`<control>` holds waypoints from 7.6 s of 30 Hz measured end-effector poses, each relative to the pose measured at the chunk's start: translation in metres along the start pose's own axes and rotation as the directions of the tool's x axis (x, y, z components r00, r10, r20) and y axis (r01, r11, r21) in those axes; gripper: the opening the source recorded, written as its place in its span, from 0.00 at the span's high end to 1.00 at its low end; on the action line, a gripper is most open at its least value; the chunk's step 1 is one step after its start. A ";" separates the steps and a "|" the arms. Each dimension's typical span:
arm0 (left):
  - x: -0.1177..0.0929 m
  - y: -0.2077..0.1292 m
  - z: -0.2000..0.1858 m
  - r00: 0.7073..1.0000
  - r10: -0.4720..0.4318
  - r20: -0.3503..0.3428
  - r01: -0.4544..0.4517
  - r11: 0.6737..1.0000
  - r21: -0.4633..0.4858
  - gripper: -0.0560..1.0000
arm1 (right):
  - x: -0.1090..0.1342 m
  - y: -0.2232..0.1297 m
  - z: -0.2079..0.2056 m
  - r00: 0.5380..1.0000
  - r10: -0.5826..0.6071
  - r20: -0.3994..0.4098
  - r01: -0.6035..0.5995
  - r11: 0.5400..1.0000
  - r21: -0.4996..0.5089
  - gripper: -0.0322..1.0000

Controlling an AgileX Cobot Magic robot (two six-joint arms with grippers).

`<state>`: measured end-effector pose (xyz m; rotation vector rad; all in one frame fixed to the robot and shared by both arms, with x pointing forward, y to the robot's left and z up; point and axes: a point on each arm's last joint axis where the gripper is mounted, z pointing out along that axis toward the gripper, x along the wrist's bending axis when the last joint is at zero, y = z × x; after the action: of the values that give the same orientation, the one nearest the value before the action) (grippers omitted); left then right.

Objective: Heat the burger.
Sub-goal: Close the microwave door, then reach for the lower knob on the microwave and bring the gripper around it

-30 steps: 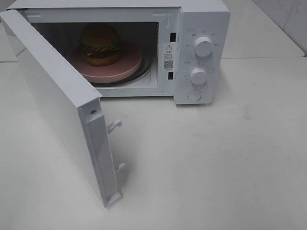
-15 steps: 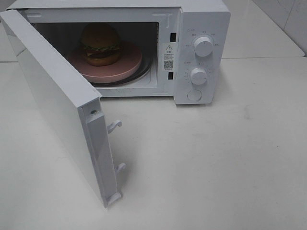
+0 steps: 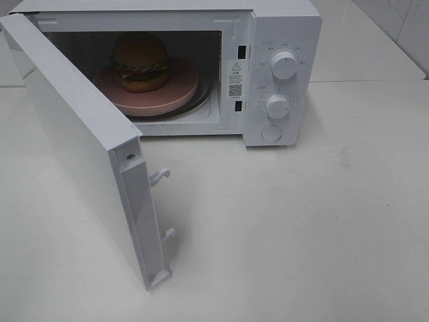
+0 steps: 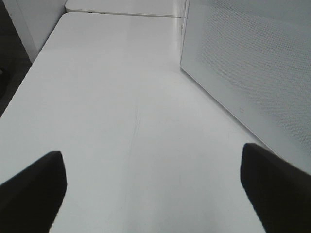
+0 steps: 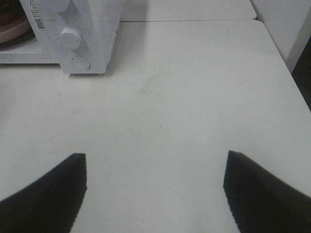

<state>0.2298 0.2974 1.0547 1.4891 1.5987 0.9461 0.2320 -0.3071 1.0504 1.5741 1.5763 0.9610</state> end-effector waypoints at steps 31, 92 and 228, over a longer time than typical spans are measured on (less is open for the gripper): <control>0.000 0.000 0.000 1.000 0.000 0.000 0.000 1.000 0.000 0.10 | 0.000 0.000 0.000 1.000 0.000 0.000 0.000 1.000 0.001 0.24; 0.009 0.046 0.161 0.999 0.015 -0.037 -0.026 0.944 -0.328 0.95 | 0.000 0.000 0.000 1.000 0.000 -0.001 0.000 1.000 0.001 0.24; -0.306 0.040 0.276 0.757 0.102 0.645 -0.264 0.951 0.159 0.02 | 0.000 0.000 0.000 1.000 0.000 -0.001 0.000 1.000 0.001 0.24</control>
<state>0.5094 0.0017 0.9760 1.9055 1.0964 0.2723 0.2320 -0.3070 1.0503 1.5751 1.5773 0.9613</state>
